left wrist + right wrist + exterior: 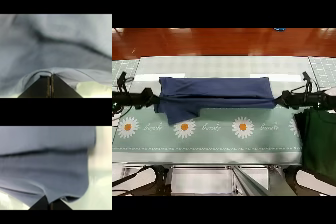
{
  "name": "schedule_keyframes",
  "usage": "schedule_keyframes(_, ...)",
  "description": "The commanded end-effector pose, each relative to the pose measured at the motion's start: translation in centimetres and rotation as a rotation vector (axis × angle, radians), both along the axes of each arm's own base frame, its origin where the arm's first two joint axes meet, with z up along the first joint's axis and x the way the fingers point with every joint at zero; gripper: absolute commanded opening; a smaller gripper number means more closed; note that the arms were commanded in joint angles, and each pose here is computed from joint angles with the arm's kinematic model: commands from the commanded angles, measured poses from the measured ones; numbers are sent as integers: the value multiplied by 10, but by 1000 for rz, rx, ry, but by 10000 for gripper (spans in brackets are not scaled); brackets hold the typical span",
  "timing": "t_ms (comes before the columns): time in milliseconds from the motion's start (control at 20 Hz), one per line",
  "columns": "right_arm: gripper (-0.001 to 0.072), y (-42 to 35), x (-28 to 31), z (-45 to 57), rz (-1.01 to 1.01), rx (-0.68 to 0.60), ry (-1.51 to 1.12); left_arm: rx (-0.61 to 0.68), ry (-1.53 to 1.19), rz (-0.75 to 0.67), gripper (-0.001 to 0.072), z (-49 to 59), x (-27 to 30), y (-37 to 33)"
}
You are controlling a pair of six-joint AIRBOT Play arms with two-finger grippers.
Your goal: Fold the shirts.
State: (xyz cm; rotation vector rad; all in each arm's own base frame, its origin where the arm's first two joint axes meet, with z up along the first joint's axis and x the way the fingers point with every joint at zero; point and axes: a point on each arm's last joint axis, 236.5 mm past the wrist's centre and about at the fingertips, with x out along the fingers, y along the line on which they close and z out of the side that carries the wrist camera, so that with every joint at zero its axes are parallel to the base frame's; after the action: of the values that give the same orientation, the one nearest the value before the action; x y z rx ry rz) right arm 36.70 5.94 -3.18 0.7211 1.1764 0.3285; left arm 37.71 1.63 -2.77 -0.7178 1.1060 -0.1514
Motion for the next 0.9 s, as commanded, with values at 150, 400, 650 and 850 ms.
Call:
schedule_keyframes(150, 22, -12, 90, 8, -50, 78, -73, -30, -36, 4, 20, 3, 99, -7)
schedule_keyframes(400, 22, -12, 132, -10, -45, 99, -70, -59, -34, 19, 20, -8, 152, -10)
schedule_keyframes(650, 244, 2, 159, -26, -65, 70, -90, -71, -11, 6, 176, -24, 161, -15)
schedule_keyframes(850, 413, -27, 156, -4, -92, 80, -90, -46, 44, -68, 511, -1, 140, 8)
